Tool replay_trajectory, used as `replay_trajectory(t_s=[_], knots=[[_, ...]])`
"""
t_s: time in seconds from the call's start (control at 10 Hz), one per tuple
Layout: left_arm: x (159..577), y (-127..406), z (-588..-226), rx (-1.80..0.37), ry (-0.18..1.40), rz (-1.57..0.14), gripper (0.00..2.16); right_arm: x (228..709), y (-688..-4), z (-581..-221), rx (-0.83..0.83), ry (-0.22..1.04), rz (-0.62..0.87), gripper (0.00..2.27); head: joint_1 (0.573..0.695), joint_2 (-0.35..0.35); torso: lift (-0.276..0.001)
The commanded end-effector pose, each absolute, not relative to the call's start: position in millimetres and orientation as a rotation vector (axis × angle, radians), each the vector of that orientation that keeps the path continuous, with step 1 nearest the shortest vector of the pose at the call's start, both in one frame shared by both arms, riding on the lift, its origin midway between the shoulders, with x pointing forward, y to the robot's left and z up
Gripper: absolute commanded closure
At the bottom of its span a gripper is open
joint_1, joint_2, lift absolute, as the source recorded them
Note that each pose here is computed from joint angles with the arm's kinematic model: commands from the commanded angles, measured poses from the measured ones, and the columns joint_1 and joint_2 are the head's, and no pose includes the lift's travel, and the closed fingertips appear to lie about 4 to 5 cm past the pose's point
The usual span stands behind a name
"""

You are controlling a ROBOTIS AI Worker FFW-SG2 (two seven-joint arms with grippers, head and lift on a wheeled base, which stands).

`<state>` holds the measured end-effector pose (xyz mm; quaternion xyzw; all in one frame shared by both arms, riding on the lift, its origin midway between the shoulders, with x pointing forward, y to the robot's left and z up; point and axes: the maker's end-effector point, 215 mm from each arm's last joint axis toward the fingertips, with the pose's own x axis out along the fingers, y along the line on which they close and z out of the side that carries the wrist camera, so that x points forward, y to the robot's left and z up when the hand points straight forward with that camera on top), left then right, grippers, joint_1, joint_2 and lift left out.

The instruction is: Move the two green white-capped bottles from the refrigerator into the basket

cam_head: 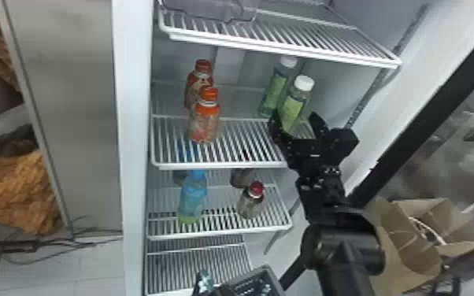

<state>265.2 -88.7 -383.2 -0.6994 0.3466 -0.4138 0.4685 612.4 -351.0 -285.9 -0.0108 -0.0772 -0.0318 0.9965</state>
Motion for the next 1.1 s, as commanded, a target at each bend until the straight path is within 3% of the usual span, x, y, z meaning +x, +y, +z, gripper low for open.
replay_trajectory(t_s=[0.0,0.1,0.2,1.0], knots=[[265,-89,-383,-1.714,0.850,-1.015,1.22,617,-345,-286,0.001,-0.156,-0.054,0.60,0.695,-0.350,-0.004],[265,-89,-383,-1.716,0.849,-1.014,1.22,619,-343,-288,0.011,-0.153,-0.051,0.91,0.695,-0.350,-0.004],[265,-88,-384,-1.718,0.849,-1.011,1.22,618,-342,-291,0.015,-0.148,-0.050,1.05,0.695,-0.350,-0.004],[264,-88,-385,-1.717,0.850,-1.008,1.21,584,-320,-257,0.068,-0.212,0.012,1.06,0.695,-0.350,-0.004]])
